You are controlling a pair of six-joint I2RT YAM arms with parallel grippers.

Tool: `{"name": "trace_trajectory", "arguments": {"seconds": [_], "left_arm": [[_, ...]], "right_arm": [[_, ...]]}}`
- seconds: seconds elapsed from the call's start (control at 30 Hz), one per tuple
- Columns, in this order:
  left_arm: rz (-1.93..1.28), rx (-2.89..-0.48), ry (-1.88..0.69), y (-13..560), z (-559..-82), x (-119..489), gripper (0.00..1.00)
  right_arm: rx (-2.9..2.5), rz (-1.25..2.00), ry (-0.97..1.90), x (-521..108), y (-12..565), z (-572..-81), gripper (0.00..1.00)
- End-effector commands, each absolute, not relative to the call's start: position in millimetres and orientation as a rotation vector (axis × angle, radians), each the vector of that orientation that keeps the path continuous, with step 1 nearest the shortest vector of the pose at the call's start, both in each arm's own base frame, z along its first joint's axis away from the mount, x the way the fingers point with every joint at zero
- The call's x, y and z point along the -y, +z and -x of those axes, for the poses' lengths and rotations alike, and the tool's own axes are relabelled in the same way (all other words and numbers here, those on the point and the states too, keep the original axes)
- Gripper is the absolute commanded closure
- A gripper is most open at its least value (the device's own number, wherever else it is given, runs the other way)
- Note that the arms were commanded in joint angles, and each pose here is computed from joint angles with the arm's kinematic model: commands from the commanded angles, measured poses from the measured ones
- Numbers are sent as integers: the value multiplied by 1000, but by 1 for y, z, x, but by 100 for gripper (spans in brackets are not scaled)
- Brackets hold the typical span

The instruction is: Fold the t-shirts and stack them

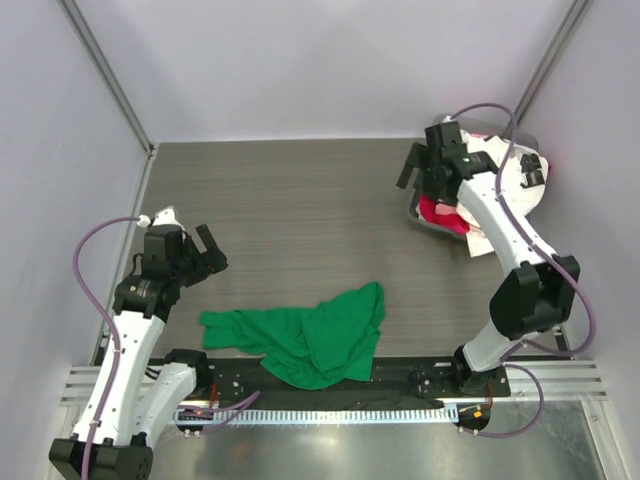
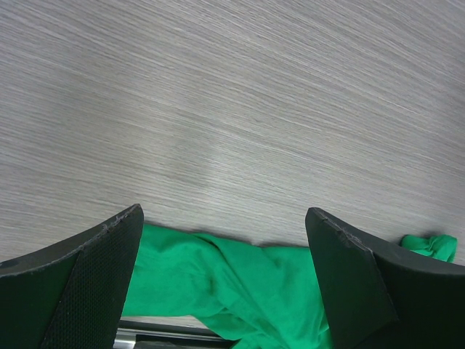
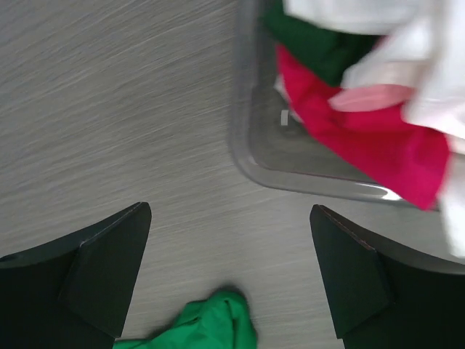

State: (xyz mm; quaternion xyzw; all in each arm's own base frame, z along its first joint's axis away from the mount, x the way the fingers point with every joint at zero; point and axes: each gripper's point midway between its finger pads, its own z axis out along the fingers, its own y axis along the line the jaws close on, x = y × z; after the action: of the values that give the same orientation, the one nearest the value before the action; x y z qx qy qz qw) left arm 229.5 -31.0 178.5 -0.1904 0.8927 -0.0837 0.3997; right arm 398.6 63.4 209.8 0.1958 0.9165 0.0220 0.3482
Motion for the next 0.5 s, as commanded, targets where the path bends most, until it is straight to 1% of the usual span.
{"name": "trace_trajectory", "arguments": {"seconds": [0.0,0.13,0.23,0.27,0.37,0.4,0.47], "left_arm": [[469,-2218,-214,187,-233,31,7],[458,-2204,-203,189,-231,33,7],[451,-2209,-190,190,-229,34,7],[457,-2203,-180,191,-227,33,7],[454,-2191,-170,193,-225,33,7],[449,-2189,-170,194,-224,34,7],[447,-2184,-166,194,-223,34,7]], "right_arm": [[-2440,-377,313,-126,186,-424,3],[-2551,-340,290,-150,135,-455,5],[-2579,-356,281,-155,119,-468,5],[-2604,-363,251,-154,106,-470,5],[-2621,-456,48,-120,93,-466,3],[-2643,-508,-69,-99,81,-453,3],[-2621,-626,-112,-63,82,-443,2]]}}
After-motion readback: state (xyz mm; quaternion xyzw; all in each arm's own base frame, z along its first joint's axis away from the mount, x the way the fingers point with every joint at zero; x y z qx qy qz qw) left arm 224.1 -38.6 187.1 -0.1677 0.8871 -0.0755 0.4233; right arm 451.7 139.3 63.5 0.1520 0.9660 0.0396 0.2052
